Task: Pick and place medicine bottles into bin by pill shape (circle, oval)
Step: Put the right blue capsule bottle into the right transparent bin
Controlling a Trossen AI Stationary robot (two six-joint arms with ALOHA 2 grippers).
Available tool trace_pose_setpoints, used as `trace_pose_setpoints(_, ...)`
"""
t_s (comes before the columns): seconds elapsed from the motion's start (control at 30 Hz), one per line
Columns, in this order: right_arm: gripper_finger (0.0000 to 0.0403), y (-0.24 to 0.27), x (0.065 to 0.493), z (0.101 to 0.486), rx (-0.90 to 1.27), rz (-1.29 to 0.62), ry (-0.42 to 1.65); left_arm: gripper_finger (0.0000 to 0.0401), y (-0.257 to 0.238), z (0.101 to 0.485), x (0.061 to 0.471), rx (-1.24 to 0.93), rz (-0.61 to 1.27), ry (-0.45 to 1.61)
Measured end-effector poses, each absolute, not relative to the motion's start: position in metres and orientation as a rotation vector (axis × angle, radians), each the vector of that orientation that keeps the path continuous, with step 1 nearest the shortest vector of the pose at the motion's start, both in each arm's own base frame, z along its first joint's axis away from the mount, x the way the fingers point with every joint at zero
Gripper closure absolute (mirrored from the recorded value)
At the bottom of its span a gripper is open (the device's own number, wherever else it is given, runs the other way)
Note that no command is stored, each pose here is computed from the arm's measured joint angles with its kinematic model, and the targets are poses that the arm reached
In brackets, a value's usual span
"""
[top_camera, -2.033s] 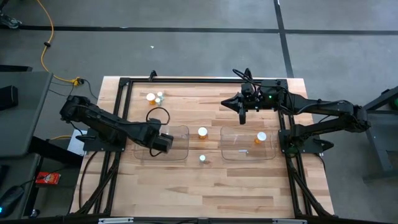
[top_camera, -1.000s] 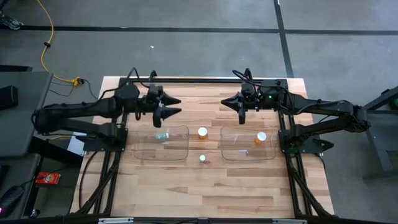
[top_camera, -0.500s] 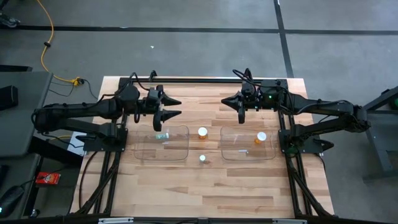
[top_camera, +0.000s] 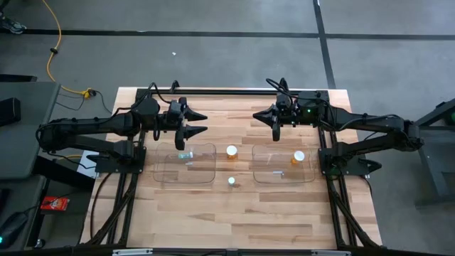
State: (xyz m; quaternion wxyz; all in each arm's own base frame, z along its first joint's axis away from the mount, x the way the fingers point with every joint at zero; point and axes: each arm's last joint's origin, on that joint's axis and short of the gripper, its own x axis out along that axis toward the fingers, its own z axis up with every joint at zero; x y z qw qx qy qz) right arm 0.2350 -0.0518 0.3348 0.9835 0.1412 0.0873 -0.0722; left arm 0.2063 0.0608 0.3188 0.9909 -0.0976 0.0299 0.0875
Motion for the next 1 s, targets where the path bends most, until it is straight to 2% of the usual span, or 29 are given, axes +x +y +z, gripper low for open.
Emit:
trace_pose_setpoints(0.17,0.0402,-0.052,0.235,0.335,0.315,-0.158,0.172,0.0202,0.061,0.319,0.206,-0.196,0.176,0.06)
trace_pose_setpoints(0.3,0.0391,-0.059,0.232,0.339,0.432,-0.274,0.189,0.0201,0.061,0.319,0.206,-0.196,0.176,0.06)
trace_pose_setpoints(0.4,0.0356,-0.069,0.225,0.343,0.467,-0.385,0.283,0.0201,0.061,0.319,0.206,-0.196,0.176,0.06)
trace_pose_setpoints(0.5,0.0302,-0.082,0.219,0.344,0.503,-0.535,0.386,0.0201,0.061,0.319,0.206,-0.196,0.177,0.06)
trace_pose_setpoints(0.73,0.0173,-0.109,0.194,0.307,0.669,-0.885,0.701,0.0201,0.061,0.319,0.206,-0.197,0.177,0.062)
trace_pose_setpoints(0.83,0.0146,-0.118,0.18,0.282,0.786,-1.015,0.793,0.0201,0.061,0.318,0.206,-0.197,0.177,0.063)
trace_pose_setpoints(1.0,0.0141,-0.133,0.163,0.25,0.858,-1.146,0.812,0.0201,0.061,0.318,0.206,-0.197,0.19,0.063)
